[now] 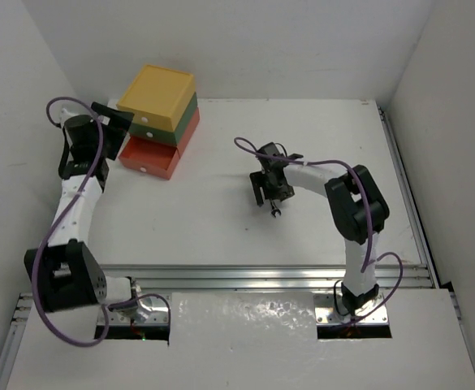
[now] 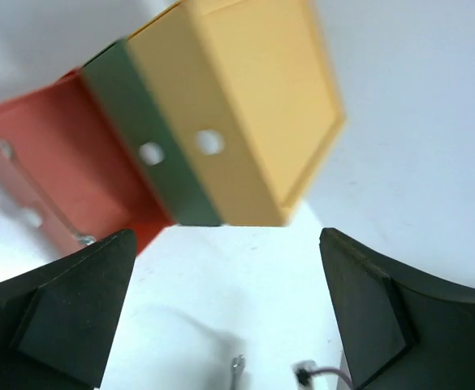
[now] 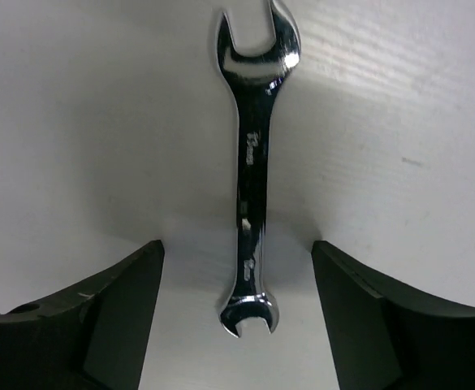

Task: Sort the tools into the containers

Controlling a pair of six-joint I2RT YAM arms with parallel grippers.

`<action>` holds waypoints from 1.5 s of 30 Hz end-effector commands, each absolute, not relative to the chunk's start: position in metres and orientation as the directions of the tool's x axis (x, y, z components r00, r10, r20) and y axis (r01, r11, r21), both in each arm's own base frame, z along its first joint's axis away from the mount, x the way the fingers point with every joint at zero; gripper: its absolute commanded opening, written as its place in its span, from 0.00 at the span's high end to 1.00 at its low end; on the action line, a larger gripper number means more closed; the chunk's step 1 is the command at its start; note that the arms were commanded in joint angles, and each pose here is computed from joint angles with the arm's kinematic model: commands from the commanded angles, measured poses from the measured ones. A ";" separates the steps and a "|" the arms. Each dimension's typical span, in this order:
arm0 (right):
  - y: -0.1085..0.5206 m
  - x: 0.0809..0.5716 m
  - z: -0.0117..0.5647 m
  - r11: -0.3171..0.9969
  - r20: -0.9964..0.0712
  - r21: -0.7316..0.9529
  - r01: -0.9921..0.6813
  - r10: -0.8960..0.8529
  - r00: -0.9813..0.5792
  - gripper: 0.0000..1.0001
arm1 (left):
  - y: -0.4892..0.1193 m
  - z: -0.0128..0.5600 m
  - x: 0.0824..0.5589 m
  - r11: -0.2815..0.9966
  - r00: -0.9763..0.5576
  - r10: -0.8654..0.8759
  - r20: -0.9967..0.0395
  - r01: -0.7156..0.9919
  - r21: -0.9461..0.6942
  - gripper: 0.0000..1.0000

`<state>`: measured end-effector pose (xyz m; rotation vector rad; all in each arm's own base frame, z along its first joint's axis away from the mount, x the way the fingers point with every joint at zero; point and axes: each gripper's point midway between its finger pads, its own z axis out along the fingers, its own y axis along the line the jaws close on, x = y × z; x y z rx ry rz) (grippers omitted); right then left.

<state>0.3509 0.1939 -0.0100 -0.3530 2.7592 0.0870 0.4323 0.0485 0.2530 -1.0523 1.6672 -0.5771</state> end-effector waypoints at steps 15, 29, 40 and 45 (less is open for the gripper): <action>0.220 0.355 -0.012 0.937 -0.355 0.124 -0.325 -0.264 -0.897 1.00 | -0.056 0.256 0.330 0.613 -0.293 -0.744 -0.601 0.058 -0.788 0.06; 0.285 0.278 0.139 0.607 -0.717 0.496 -0.621 -0.117 -0.687 1.00 | -0.239 0.218 0.290 0.386 -0.576 -0.635 -0.515 0.341 -0.857 0.08; 0.318 0.239 0.199 0.453 -0.820 0.464 -0.762 -0.107 -0.563 0.99 | -0.284 0.230 0.285 0.319 -0.648 -0.578 -0.496 0.380 -0.868 0.42; 0.326 0.246 0.206 0.489 -0.825 0.459 -0.742 -0.076 -0.561 0.98 | -0.295 0.230 0.281 0.313 -0.674 -0.550 -0.493 0.381 -0.870 0.94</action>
